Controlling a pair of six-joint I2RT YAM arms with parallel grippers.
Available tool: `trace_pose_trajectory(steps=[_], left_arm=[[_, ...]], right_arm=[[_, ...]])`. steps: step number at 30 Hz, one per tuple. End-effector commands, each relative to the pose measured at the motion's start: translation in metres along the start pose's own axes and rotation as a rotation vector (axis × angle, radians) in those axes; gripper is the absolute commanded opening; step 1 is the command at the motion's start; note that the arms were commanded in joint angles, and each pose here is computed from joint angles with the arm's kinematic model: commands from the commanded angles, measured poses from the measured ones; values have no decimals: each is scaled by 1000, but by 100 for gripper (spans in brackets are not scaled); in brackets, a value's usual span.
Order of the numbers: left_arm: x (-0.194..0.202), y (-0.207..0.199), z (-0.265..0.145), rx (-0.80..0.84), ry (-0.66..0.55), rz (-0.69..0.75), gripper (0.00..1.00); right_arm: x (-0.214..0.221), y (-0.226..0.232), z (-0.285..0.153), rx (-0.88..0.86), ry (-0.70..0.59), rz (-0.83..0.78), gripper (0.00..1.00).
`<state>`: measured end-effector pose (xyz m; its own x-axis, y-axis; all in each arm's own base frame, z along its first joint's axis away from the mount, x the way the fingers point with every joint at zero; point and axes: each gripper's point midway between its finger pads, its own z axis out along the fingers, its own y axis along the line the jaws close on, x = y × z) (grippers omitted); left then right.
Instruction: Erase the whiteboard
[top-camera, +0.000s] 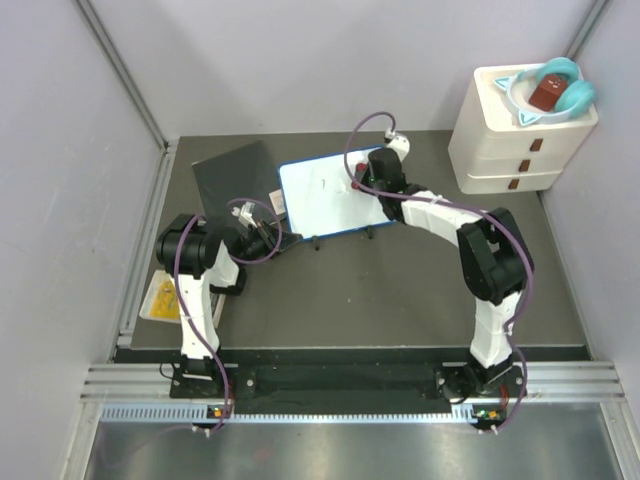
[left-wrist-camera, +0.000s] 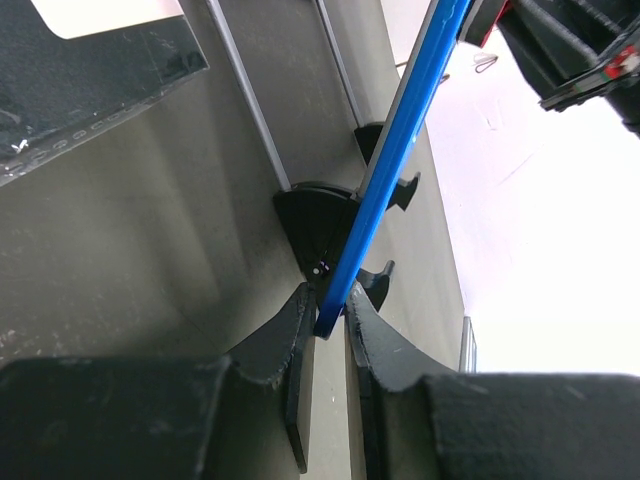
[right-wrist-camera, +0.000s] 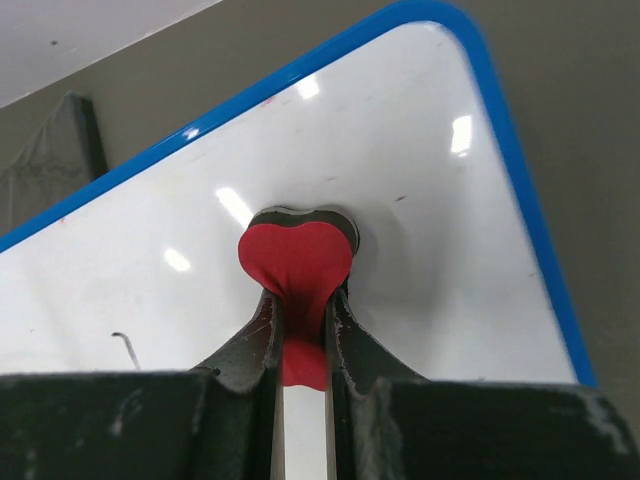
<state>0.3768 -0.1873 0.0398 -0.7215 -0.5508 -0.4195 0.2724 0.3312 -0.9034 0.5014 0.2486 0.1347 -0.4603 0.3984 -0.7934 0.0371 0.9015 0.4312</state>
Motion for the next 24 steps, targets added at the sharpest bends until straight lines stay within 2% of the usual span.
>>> trace_pose_trajectory(steps=[1,15,21,24], left_arm=[[-12,-15,-1,84,-82,155,0],[-10,-16,0,89,-78,161,0],[-9,-17,0,90,-75,162,0],[-8,-16,0,88,-74,155,0]], right_arm=[[49,37,4,-40,106,-78,0],[46,123,-3,-195,74,-86,0],[28,135,8,-191,28,-103,0],[25,125,11,-133,18,-131,0]])
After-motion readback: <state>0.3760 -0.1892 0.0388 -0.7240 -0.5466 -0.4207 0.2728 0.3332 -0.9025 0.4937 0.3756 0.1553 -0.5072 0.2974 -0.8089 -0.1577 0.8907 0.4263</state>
